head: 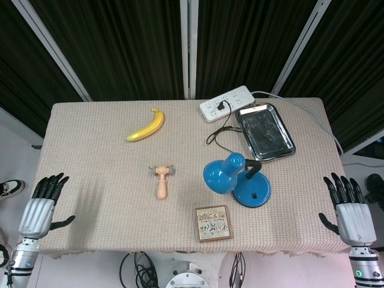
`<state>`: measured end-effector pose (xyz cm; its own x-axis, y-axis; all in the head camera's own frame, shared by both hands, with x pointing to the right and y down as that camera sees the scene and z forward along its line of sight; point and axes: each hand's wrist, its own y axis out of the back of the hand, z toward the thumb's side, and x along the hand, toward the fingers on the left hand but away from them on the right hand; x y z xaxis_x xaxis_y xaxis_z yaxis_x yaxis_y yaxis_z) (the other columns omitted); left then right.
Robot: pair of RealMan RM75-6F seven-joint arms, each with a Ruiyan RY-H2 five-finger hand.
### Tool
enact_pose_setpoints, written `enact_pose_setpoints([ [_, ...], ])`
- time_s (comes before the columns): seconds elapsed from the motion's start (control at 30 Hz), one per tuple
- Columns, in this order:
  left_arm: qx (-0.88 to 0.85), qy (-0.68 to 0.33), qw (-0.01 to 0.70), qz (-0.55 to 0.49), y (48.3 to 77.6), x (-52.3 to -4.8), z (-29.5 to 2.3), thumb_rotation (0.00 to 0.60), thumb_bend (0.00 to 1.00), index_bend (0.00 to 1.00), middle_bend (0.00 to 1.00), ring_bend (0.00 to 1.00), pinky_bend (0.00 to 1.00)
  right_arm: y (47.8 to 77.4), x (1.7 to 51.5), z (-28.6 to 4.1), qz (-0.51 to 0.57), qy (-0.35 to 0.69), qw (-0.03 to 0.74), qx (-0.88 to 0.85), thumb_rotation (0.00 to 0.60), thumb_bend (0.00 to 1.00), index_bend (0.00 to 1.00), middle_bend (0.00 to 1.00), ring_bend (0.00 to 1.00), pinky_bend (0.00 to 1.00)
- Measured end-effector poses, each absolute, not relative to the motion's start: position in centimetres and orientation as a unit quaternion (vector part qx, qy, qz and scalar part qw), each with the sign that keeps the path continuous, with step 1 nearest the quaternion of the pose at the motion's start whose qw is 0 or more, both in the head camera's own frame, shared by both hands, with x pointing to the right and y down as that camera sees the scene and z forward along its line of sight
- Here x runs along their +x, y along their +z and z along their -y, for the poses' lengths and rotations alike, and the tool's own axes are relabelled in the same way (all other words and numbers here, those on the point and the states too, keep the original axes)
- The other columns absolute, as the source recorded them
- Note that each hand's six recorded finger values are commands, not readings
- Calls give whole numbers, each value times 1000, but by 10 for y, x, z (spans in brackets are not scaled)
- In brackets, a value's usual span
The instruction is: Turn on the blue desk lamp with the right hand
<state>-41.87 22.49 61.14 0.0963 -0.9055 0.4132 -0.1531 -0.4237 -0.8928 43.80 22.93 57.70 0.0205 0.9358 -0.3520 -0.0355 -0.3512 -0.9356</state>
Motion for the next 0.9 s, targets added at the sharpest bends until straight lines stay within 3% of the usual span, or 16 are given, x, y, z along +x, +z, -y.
enact_pose_setpoints([
  [0.23, -656, -535, 351, -399, 616, -417, -224, 600, 11, 84, 30, 0, 0, 589, 429, -234, 355, 587, 409, -602, 600, 176, 0, 0, 3, 0],
  [0.33, -658, -536, 350, -397, 618, -416, -224, 600, 11, 84, 30, 0, 0, 595, 421, -234, 342, 587, 403, -614, 600, 176, 0, 67, 83, 51],
  [0.47, -659, -536, 349, -396, 619, -416, -224, 600, 11, 84, 30, 0, 0, 601, 411, -232, 329, 583, 398, -627, 600, 176, 0, 372, 370, 354],
  [0.5, -659, -536, 349, -396, 619, -415, -224, 600, 12, 84, 30, 0, 0, 602, 410, -231, 326, 583, 396, -630, 600, 176, 0, 487, 499, 474],
  [0.6, -659, -536, 350, -396, 619, -416, -225, 600, 11, 84, 30, 0, 0, 608, 405, -231, 315, 585, 384, -641, 600, 176, 0, 681, 739, 714],
  [0.8, -658, -538, 348, -396, 620, -417, -225, 600, 12, 84, 30, 0, 0, 619, 385, -229, 291, 574, 372, -669, 600, 189, 0, 903, 948, 915],
  [0.9, -658, -540, 348, -393, 621, -418, -225, 600, 11, 84, 30, 0, 0, 625, 377, -230, 278, 568, 361, -685, 600, 193, 0, 934, 978, 948],
])
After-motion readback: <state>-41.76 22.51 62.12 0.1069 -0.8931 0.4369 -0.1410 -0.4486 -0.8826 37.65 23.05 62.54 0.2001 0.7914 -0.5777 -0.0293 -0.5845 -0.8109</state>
